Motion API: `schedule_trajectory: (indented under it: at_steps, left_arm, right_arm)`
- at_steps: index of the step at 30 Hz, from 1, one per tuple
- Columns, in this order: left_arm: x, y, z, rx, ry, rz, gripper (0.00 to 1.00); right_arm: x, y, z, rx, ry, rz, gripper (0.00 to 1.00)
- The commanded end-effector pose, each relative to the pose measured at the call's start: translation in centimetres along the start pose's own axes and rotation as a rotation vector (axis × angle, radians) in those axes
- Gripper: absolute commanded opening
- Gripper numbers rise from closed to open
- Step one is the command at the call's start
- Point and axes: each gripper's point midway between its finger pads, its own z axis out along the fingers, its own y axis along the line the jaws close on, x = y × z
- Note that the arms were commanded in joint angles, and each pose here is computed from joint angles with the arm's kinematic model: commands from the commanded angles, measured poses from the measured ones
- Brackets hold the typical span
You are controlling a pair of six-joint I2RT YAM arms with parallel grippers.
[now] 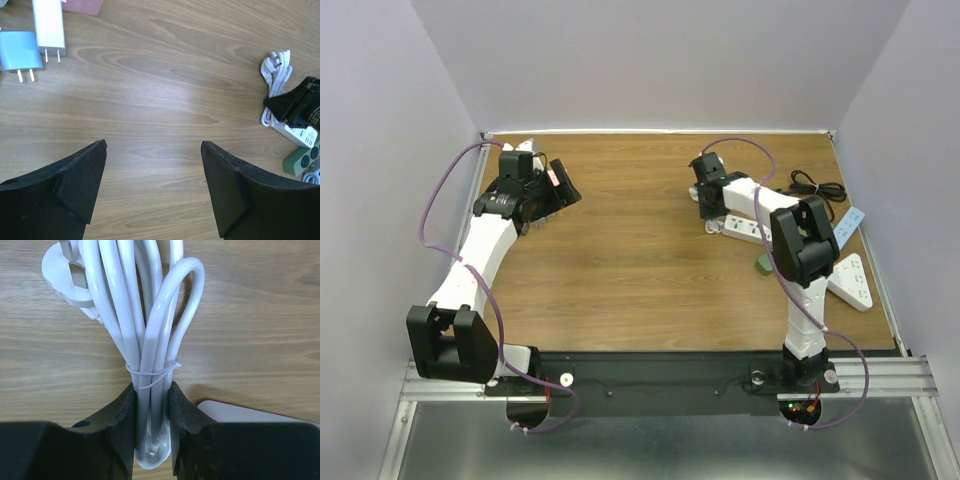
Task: Pull the plug off the socket
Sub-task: Move the socket to the center of the board, then reset both arms
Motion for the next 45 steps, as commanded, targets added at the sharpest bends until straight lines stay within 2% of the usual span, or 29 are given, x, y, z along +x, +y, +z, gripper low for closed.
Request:
schedule_trajectory:
  at_steps: [1, 9, 10, 11, 12, 15, 16, 17, 19, 22, 28, 29, 32, 33, 39, 45]
  left_arm:
    - [-0.4, -1.0, 0.1, 0.062, -0.039, -0.001, 0.87]
    - [0.7, -1.1, 0.2, 0.102, -0.035, -0.024, 0.87]
    - [0.9, -1.2, 0.2, 0.112, -0.034, -0.027, 0.87]
    - [1.2, -1.4, 0.3, 0.131, -0.024, -0.032, 0.87]
    - [1.5, -1.6, 0.4, 0.144, -0.021, -0.041, 0.88]
    - [1.7, -2.0, 0.4, 0.167, -0.013, -0.04, 0.89]
    - [1.4, -2.3, 0.1, 0.175, -0.027, -0.035, 0.93]
    - [1.1, -2.5, -0.2, 0.183, -0.044, -0.032, 0.98]
    - [0.4, -3.1, -0.5, 0.207, -0.065, -0.009, 0.99]
    - [-0.6, -4.0, -1.1, 0.233, -0.079, 0.01, 0.99]
    - [-3.4, -6.4, -3.0, 0.305, -0.148, 0.064, 0.99]
    - [-4.1, -6.9, -3.5, 0.32, -0.17, 0.074, 0.99]
    - [-5.6, -8.3, -4.6, 0.36, -0.215, 0.094, 0.99]
    - [-6.3, -8.9, -5.1, 0.38, -0.232, 0.099, 0.99]
    - [-8.3, -11.4, -6.6, 0.472, -0.279, 0.133, 0.99]
    - [-9.3, -13.5, -7.7, 0.548, -0.286, 0.169, 0.99]
  right_arm:
    - [-0.3, -2.2, -0.2, 0.015, -0.032, -0.085, 0.01]
    - [-1.9, -8.5, 1.1, 0.127, -0.041, -0.074, 0.01]
    - [-2.3, -9.1, 1.2, 0.134, -0.047, -0.057, 0.06]
    - [-2.5, -9.5, 1.2, 0.151, -0.051, -0.043, 0.11]
    - [-2.8, -9.6, 1.2, 0.157, -0.054, -0.033, 0.28]
    - [-4.2, -8.8, 0.3, 0.104, -0.083, 0.01, 0.58]
    - [-5.4, -8.7, -1.1, 0.084, -0.119, 0.036, 0.76]
    - [-5.8, -7.9, -1.8, 0.033, -0.131, 0.07, 0.83]
    - [-7.5, -7.2, -4.5, -0.033, -0.188, 0.105, 1.0]
    - [-7.9, -6.2, -7.0, -0.127, -0.207, 0.15, 1.0]
    - [-7.9, -5.2, -15.4, -0.298, -0.273, 0.235, 1.0]
    - [-8.1, -5.5, -18.1, -0.328, -0.311, 0.258, 1.0]
    - [-7.2, -5.5, -21.4, -0.386, -0.35, 0.285, 1.0]
    - [-7.4, -6.0, -23.9, -0.404, -0.402, 0.313, 1.0]
    - [-6.7, -7.4, -31.3, -0.479, -0.545, 0.425, 1.0]
    - [-5.0, -7.6, -34.8, -0.548, -0.585, 0.445, 1.0]
